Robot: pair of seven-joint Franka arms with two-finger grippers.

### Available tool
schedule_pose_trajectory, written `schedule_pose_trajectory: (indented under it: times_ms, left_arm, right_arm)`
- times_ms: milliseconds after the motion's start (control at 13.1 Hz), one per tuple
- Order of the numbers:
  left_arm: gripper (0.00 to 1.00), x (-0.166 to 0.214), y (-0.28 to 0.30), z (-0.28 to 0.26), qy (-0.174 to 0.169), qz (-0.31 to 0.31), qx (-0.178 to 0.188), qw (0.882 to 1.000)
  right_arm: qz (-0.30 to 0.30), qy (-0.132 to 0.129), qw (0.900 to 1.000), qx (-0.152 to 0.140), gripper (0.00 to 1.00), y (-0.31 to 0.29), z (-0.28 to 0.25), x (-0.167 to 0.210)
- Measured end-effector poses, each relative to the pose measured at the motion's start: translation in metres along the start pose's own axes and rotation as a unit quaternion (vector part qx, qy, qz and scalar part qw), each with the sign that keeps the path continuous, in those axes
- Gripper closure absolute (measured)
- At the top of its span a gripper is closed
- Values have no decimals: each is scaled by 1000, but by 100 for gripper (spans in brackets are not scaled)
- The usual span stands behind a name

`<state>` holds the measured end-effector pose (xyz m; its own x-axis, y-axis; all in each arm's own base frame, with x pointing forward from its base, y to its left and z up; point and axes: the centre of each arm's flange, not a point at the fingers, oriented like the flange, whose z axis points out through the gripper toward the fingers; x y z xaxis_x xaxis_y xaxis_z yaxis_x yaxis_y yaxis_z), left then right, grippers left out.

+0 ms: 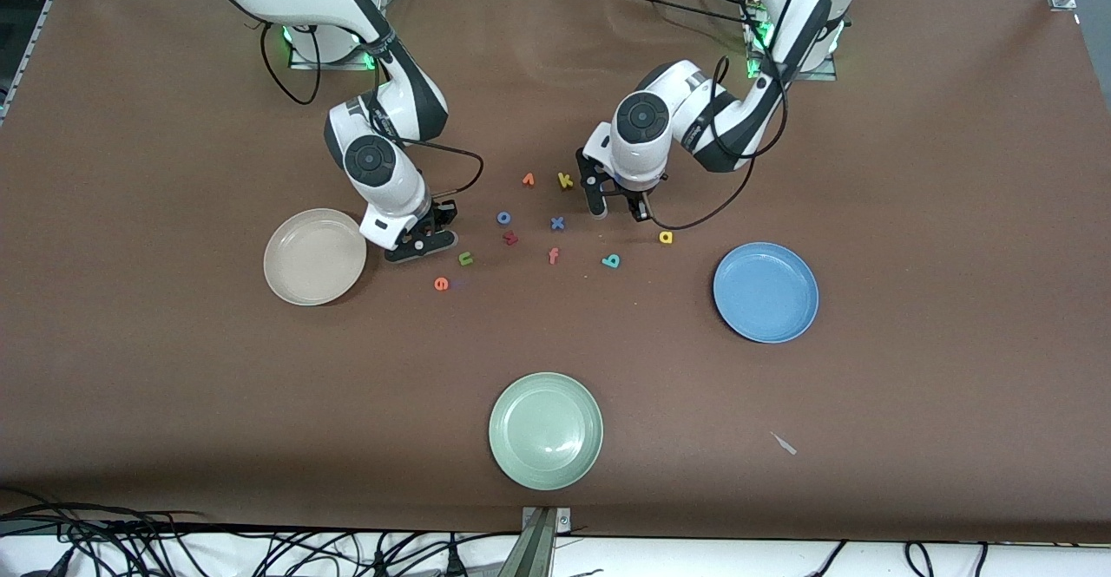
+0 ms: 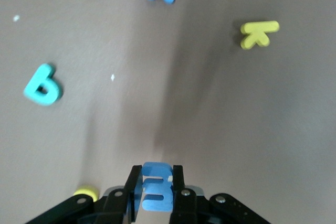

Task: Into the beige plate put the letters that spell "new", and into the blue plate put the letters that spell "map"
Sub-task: 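Drop the 3 on the blue plate while the right gripper drops m on white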

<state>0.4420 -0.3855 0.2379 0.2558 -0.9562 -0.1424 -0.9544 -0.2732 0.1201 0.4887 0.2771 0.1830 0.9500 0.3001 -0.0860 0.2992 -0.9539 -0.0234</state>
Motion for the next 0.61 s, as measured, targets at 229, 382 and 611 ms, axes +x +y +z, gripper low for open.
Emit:
schedule_pose_trajectory:
  times_ms: [229, 382, 611]
  left_arm:
    - [73, -7, -16, -58, -41, -15, -19, 999]
    - [73, -22, -39, -86, -57, -38, -32, 997]
    - [73, -74, -106, -112, -44, -105, -41, 993]
  right_arm:
    - [16, -45, 999, -13, 73, 24, -43, 24]
    - [26, -61, 998, -19, 73, 52, -86, 43]
    - [15, -61, 998, -12, 73, 115, -102, 52]
